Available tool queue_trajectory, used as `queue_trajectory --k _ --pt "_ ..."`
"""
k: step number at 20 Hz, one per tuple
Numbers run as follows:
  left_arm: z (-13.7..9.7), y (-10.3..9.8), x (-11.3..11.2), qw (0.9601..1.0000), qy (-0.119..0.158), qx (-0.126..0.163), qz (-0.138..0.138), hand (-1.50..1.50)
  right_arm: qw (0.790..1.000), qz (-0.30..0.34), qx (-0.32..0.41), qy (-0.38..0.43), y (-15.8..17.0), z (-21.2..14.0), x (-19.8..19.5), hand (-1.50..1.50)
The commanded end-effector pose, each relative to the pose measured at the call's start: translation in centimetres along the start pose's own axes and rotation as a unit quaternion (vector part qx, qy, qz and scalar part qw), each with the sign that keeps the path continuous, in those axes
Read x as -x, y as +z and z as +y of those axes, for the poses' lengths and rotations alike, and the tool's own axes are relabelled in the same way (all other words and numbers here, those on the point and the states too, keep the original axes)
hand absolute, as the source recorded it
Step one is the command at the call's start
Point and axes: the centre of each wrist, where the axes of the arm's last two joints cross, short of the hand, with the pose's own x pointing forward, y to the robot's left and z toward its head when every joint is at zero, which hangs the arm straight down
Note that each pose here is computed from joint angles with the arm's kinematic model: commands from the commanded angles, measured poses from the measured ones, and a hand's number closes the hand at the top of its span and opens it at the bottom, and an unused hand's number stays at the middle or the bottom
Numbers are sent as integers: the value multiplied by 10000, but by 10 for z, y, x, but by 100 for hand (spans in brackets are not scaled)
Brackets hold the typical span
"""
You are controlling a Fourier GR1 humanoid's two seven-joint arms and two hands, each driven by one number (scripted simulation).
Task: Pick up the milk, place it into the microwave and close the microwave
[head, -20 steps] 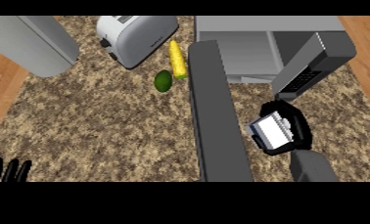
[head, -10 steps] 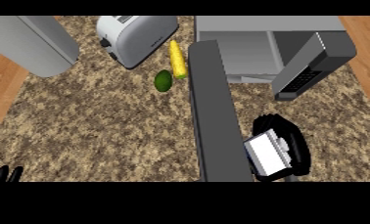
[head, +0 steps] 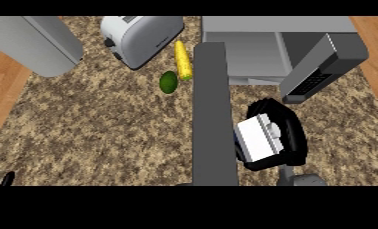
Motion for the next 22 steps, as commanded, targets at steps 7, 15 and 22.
queue_trajectory --k 7,15,22 --pt "16 -2 12 9998 -88 53 188 -150 9922 78 772 972 -80 21 10 150" --pt "13 -11 9 9999 -85 41 74 -150 9872 487 1094 1050 -107 -25 41 150" --pt "25 -21 22 9996 -145 216 135 -150 9879 388 896 1205 -119 -30 69 150"
